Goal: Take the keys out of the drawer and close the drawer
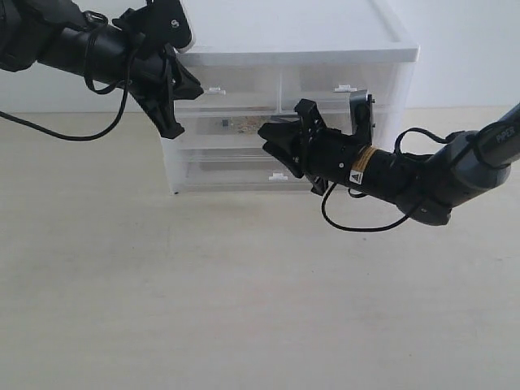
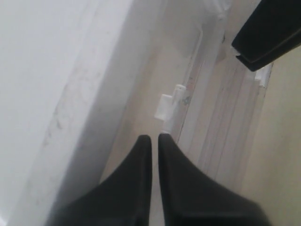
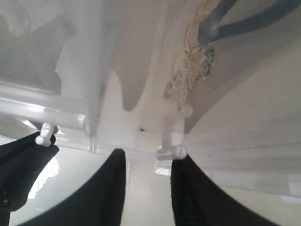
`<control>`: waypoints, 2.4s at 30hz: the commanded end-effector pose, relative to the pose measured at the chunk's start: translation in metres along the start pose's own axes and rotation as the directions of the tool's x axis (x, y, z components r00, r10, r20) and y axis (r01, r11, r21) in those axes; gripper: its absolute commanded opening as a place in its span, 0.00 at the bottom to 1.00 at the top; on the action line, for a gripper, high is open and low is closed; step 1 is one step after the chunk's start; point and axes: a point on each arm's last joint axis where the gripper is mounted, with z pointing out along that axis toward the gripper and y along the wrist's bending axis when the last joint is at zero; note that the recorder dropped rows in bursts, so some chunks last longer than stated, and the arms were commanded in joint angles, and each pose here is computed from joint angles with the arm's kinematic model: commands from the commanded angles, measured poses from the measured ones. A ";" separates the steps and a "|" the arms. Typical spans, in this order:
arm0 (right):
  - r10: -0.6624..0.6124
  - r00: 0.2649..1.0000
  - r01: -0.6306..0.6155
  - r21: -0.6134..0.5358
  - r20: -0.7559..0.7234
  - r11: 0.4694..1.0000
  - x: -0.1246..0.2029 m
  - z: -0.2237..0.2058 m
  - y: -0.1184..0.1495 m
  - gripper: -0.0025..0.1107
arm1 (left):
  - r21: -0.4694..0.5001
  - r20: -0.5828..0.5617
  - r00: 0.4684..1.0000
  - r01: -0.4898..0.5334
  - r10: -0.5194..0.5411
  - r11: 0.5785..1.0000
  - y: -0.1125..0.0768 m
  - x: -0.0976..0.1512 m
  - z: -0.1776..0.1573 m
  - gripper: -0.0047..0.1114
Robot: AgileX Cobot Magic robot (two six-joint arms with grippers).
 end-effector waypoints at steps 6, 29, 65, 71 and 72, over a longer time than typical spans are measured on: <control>-0.051 0.996 0.050 0.012 0.071 0.999 -0.010 0.005 0.003 0.02 | -0.115 -0.006 1.000 0.005 -0.006 0.993 0.012 0.000 -0.001 0.08; 0.033 0.998 -0.033 -0.005 0.052 0.999 0.021 -0.023 -0.014 0.02 | -0.116 -0.007 1.000 0.005 -0.005 0.993 0.012 0.000 -0.001 0.08; -0.124 0.986 0.118 0.058 0.113 0.991 0.017 -0.036 0.009 0.40 | -0.116 -0.007 1.000 0.005 -0.005 0.993 0.012 0.000 -0.001 0.08; -0.116 0.983 0.107 0.068 0.140 0.992 0.025 -0.028 0.011 0.36 | -0.114 -0.006 1.000 0.005 -0.005 0.993 0.012 0.000 -0.001 0.08; -0.122 0.982 0.112 0.072 0.147 0.991 0.025 -0.028 0.011 0.36 | -0.115 -0.005 1.000 0.008 -0.009 0.993 0.012 -0.001 -0.001 0.08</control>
